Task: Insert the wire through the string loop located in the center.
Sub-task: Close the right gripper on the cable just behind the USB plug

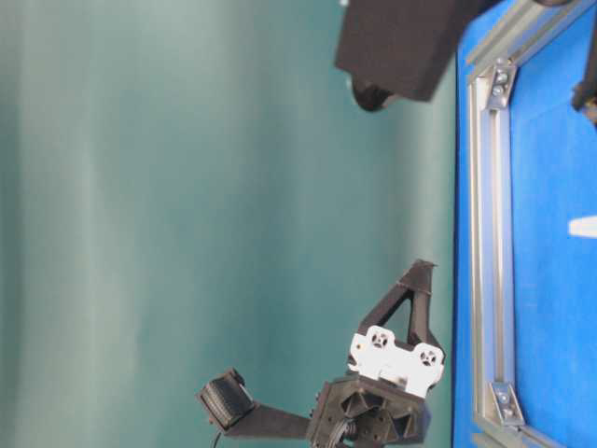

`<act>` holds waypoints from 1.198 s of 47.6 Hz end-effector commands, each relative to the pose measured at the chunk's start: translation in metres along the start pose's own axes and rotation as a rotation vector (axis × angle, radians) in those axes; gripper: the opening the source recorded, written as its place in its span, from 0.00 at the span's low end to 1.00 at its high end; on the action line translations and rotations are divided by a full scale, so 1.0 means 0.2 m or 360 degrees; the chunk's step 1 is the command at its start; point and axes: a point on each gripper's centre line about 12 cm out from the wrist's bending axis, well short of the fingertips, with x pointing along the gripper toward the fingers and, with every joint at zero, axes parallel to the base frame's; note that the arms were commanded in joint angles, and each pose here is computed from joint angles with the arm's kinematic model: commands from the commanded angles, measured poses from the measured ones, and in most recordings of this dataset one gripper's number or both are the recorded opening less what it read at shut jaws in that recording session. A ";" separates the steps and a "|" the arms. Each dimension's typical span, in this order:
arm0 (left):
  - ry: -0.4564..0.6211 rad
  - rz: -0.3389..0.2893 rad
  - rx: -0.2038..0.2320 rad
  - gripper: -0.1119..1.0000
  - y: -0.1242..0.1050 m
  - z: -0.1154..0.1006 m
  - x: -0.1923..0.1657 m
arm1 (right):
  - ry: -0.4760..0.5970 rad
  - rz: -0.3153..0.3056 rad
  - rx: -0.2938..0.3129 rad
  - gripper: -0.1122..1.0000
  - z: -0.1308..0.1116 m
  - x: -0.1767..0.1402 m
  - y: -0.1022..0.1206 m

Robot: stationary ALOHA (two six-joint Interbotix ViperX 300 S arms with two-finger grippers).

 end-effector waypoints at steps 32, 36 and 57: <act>-0.0065 -0.0010 0.0001 0.10 -0.01 0.07 -0.01 | -0.0058 0.0007 -0.0003 0.08 0.06 0.01 0.01; -0.0065 -0.0010 0.0001 0.10 -0.01 0.07 -0.01 | -0.0061 0.0007 -0.0001 0.08 0.07 0.01 0.01; -0.0065 -0.0010 0.0001 0.10 -0.01 0.07 -0.01 | -0.0065 0.0010 0.0013 0.08 0.18 -0.05 0.03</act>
